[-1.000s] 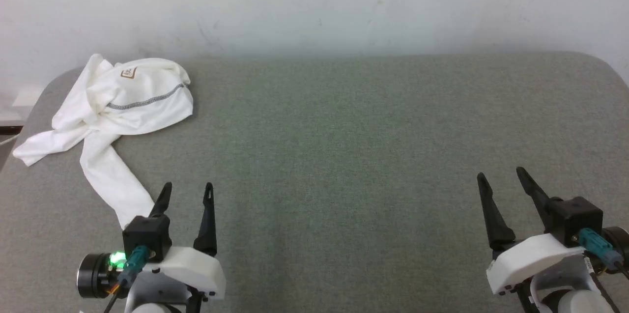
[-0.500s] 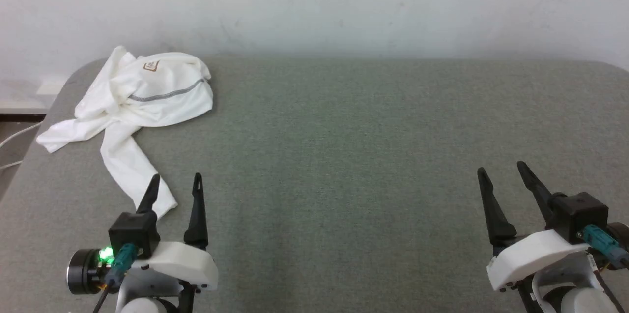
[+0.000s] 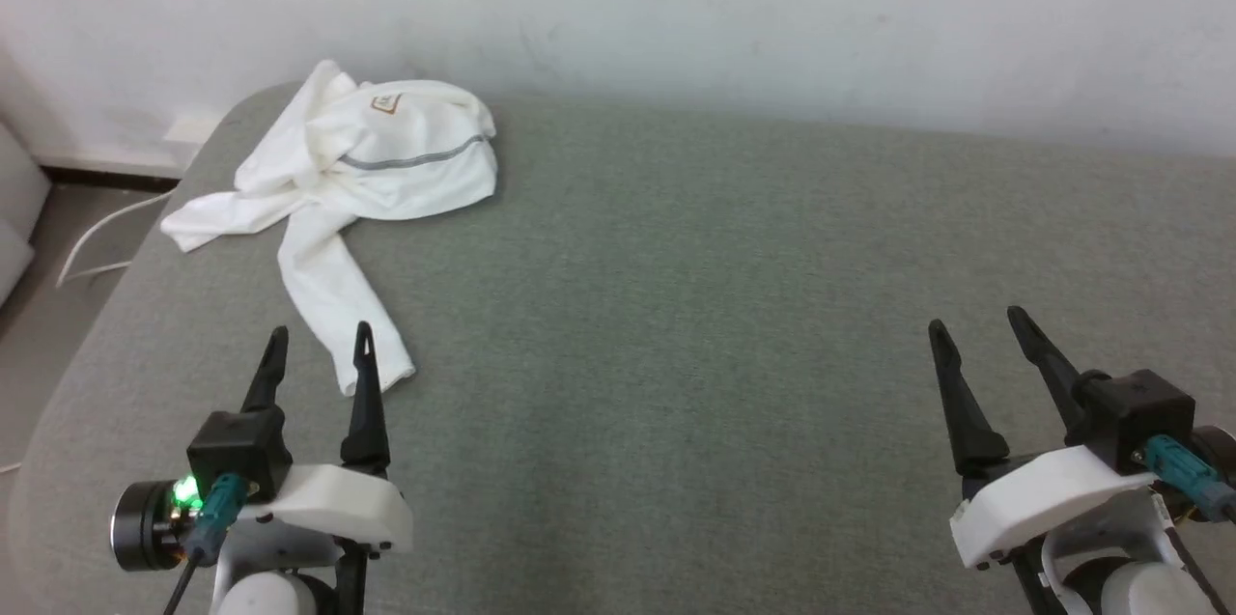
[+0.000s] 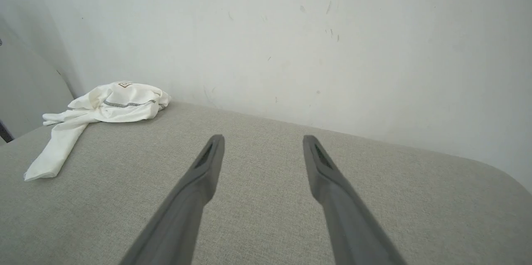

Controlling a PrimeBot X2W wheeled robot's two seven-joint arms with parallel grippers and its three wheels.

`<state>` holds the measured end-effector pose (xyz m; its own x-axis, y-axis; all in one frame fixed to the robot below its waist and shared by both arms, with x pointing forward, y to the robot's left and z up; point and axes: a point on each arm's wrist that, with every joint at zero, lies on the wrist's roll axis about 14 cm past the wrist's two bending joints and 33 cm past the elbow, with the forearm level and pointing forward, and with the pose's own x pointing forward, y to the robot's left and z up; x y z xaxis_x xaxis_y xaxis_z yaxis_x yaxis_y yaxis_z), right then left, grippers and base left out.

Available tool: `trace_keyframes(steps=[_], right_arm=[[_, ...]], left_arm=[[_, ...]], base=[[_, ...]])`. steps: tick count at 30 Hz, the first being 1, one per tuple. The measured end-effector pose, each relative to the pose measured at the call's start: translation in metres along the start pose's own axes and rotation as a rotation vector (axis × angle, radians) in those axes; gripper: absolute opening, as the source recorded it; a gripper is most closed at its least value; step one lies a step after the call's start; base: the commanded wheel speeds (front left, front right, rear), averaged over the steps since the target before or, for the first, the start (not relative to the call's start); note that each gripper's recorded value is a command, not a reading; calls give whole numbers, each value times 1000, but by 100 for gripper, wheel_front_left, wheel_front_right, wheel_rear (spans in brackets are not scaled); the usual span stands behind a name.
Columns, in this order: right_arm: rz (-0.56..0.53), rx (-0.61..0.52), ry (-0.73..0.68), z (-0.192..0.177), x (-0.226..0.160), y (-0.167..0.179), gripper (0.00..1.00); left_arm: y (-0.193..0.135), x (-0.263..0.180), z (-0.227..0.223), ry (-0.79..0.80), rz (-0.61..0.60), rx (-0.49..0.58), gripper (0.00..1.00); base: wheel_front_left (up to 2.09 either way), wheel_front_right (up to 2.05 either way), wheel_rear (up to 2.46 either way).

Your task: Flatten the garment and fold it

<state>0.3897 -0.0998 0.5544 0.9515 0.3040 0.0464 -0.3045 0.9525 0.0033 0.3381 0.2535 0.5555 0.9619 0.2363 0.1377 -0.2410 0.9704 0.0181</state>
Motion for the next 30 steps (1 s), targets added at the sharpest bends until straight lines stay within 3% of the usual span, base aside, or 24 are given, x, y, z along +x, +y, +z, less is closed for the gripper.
trace_keyframes(steps=[30], right_arm=[[265,61,-16,12,37,86,100]], left_arm=[[90,-40,21,-88,280,7,100]], base=[[0,0,0]])
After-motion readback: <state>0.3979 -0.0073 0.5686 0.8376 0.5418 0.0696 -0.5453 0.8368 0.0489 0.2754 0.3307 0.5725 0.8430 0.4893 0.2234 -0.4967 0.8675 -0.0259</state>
